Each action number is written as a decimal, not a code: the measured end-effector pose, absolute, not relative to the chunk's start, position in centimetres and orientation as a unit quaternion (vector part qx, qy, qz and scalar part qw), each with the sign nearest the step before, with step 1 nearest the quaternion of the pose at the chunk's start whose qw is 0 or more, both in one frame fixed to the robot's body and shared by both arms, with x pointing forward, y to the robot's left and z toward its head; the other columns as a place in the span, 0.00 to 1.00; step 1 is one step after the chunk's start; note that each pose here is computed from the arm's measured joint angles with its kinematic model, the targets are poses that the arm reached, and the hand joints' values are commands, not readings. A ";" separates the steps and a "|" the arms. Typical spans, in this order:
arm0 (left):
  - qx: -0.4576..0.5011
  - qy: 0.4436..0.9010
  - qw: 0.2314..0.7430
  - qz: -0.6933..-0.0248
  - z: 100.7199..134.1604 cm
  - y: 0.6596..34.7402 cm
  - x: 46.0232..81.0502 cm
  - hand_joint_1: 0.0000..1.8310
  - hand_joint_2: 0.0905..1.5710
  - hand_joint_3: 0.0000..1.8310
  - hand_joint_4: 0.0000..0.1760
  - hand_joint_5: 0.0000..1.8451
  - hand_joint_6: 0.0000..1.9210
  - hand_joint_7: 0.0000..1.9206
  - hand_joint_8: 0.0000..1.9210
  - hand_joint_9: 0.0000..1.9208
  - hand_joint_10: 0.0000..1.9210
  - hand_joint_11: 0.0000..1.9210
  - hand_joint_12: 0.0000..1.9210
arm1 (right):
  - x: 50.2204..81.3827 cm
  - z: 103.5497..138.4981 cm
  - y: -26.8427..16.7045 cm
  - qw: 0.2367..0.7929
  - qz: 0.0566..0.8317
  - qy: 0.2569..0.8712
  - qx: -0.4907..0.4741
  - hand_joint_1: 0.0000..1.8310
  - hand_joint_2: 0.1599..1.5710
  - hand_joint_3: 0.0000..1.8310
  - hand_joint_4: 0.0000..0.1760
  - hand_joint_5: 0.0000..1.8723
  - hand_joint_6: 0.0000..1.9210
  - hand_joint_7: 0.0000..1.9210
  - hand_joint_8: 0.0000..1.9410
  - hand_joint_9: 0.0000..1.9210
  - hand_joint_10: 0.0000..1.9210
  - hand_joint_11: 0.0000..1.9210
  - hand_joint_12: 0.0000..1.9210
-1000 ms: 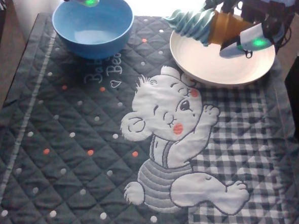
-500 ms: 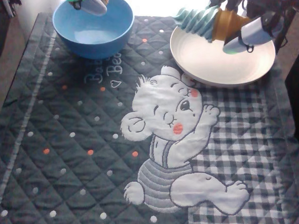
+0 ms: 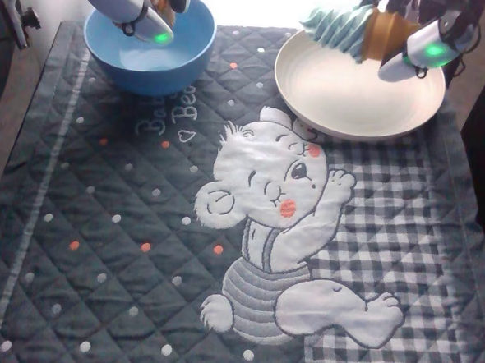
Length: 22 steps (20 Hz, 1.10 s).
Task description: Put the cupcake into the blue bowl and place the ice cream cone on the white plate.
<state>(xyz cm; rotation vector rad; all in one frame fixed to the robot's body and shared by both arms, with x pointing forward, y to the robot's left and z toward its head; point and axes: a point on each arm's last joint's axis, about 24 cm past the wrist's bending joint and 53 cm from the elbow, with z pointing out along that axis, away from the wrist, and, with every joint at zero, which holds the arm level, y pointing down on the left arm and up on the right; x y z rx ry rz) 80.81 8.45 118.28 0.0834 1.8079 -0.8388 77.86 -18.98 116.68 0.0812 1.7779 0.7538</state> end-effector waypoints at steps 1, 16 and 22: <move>0.036 0.762 0.543 -0.353 118.3 8.4 80.8 0.76 0.67 0.00 0.00 0.55 0.43 0.54 0.42 0.52 0.59 0.43 0.57 | 77.9 116.6 -19.1 0.567 0.319 0.758 0.036 0.69 0.64 0.00 0.00 0.51 0.51 0.66 0.27 0.78 0.09 0.65 0.52; 0.051 0.768 0.541 -0.338 117.2 8.7 80.6 0.55 0.55 0.00 0.25 0.31 0.00 0.24 0.00 0.26 0.01 0.07 0.50 | 77.8 116.6 -18.9 0.569 0.318 0.758 0.031 0.36 0.40 0.00 0.61 0.05 0.00 0.09 0.00 0.09 0.00 0.00 0.41; 0.060 0.763 0.542 -0.347 117.9 8.7 80.0 0.56 0.54 0.00 0.29 0.31 0.00 0.26 0.00 0.28 0.00 0.07 0.52 | 77.5 116.5 -18.2 0.564 0.323 0.759 0.028 0.38 0.40 0.00 0.71 0.03 0.00 0.06 0.00 0.05 0.00 0.00 0.34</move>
